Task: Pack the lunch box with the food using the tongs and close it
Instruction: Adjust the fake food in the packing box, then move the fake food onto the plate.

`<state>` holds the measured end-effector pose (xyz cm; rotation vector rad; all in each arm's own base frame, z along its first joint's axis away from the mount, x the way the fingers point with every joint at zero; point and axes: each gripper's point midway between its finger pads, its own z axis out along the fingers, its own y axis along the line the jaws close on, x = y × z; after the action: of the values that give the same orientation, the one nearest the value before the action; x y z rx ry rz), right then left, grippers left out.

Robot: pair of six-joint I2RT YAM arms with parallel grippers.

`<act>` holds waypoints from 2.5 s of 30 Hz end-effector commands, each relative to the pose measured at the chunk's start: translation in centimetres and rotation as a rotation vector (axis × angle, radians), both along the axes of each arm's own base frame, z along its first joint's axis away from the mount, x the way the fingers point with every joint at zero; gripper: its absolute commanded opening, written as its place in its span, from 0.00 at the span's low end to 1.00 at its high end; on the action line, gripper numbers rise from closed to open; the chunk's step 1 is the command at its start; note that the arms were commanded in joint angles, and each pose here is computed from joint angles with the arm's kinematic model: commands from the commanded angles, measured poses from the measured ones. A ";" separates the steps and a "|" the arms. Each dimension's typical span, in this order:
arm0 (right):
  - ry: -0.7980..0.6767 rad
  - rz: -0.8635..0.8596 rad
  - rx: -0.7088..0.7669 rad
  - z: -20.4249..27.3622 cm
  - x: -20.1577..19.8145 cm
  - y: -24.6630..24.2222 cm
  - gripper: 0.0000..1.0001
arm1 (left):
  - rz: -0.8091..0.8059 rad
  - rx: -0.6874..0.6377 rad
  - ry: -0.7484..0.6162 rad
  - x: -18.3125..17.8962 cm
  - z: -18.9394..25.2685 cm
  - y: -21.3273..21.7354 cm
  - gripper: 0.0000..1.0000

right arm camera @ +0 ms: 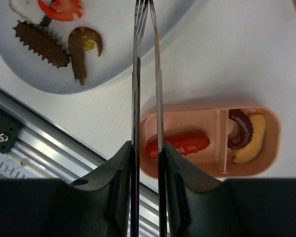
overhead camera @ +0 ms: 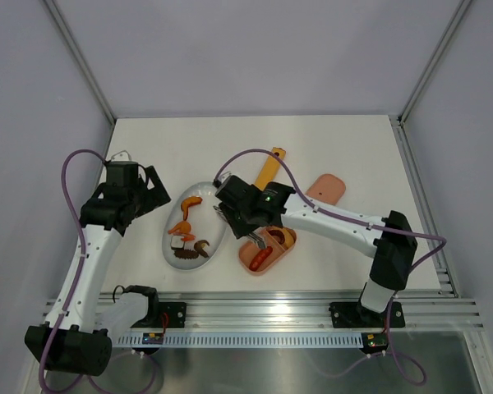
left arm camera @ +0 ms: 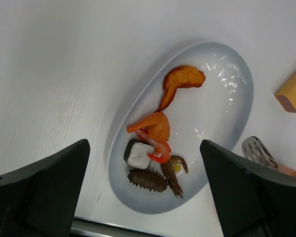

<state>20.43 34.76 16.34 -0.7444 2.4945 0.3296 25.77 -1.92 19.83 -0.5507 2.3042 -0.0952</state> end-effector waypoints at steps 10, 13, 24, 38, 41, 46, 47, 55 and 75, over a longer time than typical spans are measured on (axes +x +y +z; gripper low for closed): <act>0.057 0.265 0.169 0.3 -3.0 7.2 0.42 | 0.057 0.053 -0.050 0.6 2.3 2.0 0.99; 0.058 0.252 0.151 -0.4 -3.0 6.9 0.43 | 0.065 0.039 -0.050 0.7 2.2 1.8 0.99; 0.043 0.202 0.117 -1.4 -1.2 8.4 0.46 | 0.076 0.012 -0.049 0.7 2.1 1.6 0.99; 0.028 0.199 0.118 -1.8 -0.2 9.9 0.59 | 0.080 0.021 -0.054 0.3 2.0 1.9 0.99; 0.034 0.197 0.111 -2.3 0.0 10.2 0.61 | 0.077 0.021 -0.052 0.3 1.9 1.9 0.99; 0.053 0.199 0.103 -3.2 -0.1 10.5 0.62 | 0.078 0.026 -0.053 0.3 1.9 2.0 0.99; 0.055 0.199 0.102 -3.3 -0.1 10.6 0.62 | 0.079 0.027 -0.052 0.2 1.9 2.1 0.99; 0.070 0.212 0.103 -4.0 -0.2 11.2 0.62 | 0.077 0.026 -0.053 0.3 1.8 2.1 0.99; 0.045 0.098 0.045 -4.0 1.4 6.1 0.50 | 0.073 0.026 -0.049 0.5 1.8 2.0 0.99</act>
<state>20.15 42.82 9.48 -0.9568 2.5334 0.4606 25.78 -0.04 21.11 -0.6228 2.2622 -0.0375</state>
